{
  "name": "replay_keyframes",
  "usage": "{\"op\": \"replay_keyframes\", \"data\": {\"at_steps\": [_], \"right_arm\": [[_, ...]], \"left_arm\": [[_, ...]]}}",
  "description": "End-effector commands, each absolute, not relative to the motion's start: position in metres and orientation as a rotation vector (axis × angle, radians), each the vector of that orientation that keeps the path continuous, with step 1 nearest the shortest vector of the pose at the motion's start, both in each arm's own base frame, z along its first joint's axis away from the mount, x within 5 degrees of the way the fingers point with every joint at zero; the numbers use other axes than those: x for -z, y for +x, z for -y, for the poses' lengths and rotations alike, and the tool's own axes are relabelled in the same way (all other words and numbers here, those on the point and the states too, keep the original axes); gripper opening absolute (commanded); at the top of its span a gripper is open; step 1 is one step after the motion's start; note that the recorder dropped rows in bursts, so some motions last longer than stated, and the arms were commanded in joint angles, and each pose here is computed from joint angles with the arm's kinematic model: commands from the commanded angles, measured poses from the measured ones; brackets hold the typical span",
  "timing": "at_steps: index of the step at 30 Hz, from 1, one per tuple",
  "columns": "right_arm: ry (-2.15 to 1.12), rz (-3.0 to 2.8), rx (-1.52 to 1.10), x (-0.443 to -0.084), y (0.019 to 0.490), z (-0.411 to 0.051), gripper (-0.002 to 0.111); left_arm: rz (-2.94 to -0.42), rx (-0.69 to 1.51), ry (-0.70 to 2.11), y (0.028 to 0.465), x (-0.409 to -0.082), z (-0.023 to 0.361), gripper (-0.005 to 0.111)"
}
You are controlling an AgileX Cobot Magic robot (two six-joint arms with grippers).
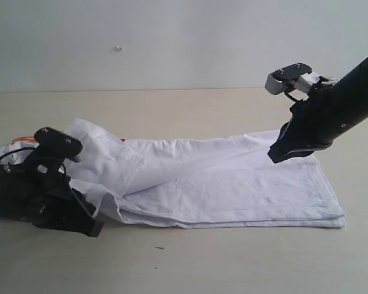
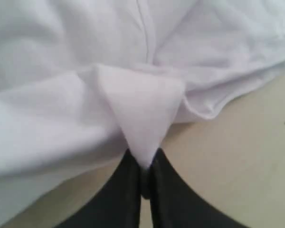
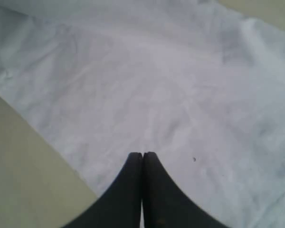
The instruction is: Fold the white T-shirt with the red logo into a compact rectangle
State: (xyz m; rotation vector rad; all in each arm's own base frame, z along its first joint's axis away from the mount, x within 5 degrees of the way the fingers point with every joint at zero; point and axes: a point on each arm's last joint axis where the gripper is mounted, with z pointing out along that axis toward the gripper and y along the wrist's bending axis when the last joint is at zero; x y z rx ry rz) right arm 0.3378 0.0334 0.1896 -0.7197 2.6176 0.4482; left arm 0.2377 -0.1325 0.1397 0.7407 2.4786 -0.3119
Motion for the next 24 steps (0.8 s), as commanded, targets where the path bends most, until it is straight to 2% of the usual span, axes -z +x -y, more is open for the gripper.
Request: {"op": "replay_keyframes", "data": {"at_steps": [1,8,14,17,22,23,24], "right_arm": [[-0.717,-2.601,-0.450,-0.194,0.338,-0.033,0.000],[-0.717,-2.601,-0.450,-0.194,0.338,-0.033,0.000],[-0.716,-2.602,-0.454,-0.194,0.338,-0.033,0.000],[-0.716,-2.602,-0.454,-0.194,0.338,-0.033,0.000],[-0.715,-2.601,-0.452,-0.194,0.338,-0.033,0.000],[-0.714,-2.600,-0.450,-0.194,0.338,-0.033,0.000],[-0.714,-2.600,-0.450,-0.194,0.338,-0.033,0.000]], "left_arm": [[-2.367,0.255,0.806,0.247,-0.158,0.135,0.000],[-2.254,0.125,0.793,0.268,-0.170,0.136,0.000],[-2.154,-0.009,0.937,0.284,-0.166,0.139,0.002],[-2.099,-0.053,1.053,0.290,-0.164,0.143,0.017],[-2.008,-0.108,1.115,0.299,-0.173,0.146,0.056],[-1.943,-0.172,1.043,0.307,-0.182,0.145,0.062],[-1.918,-0.199,0.998,0.310,-0.186,0.143,0.061]]}}
